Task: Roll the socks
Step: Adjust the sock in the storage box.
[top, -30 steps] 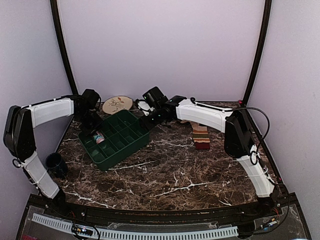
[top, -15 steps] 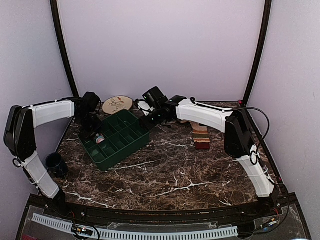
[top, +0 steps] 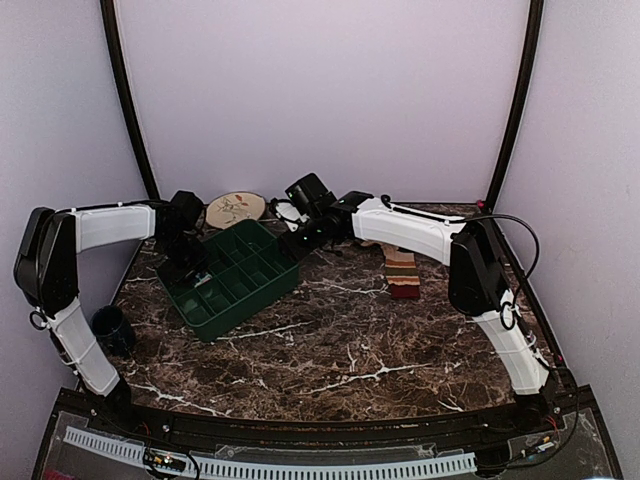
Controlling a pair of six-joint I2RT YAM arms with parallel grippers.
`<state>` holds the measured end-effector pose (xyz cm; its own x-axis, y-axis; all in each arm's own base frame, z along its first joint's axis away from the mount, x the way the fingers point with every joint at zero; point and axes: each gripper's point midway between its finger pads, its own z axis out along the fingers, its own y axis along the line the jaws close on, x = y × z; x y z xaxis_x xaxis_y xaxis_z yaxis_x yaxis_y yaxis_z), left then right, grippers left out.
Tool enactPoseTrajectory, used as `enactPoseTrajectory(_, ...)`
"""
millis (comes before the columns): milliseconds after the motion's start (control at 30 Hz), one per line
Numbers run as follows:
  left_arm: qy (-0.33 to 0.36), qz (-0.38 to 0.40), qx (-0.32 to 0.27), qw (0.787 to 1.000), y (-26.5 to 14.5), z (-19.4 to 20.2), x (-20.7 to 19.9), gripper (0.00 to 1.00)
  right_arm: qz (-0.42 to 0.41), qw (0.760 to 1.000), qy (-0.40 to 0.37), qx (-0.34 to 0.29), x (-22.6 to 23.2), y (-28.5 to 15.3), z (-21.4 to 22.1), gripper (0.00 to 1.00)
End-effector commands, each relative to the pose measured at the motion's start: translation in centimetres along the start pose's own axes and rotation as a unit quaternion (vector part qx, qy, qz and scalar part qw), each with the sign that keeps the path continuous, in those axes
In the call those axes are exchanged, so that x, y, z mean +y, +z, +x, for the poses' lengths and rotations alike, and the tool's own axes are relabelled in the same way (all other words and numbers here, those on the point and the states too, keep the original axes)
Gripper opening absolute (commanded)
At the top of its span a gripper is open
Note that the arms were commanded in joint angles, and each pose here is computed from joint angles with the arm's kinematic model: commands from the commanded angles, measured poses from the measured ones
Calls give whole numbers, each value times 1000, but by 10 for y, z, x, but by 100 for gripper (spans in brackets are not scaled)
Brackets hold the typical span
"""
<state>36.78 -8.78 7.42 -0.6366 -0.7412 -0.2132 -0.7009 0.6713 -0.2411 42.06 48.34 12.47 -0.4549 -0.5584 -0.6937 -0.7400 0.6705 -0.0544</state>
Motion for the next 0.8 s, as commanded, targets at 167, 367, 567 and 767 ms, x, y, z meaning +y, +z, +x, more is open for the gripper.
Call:
enactPoseTrajectory(167, 0, -8, 10, 1000, 5, 2, 5, 19, 4, 1000, 3, -11, -4, 0, -8, 56)
enactPoseTrajectory(367, 7, 11, -26, 1000, -23, -19, -13, 19, 9, 1000, 3, -25, -6, -7, -20, 56)
enactPoseTrajectory(567, 22, 39, -66, 997, -58, -44, -39, 22, 17, 999, 5, -41, -10, -15, -33, 56)
enactPoseTrajectory(767, 38, 84, -67, 994, -72, -42, -53, 22, 59, 997, 29, -48, -36, -30, -39, 57)
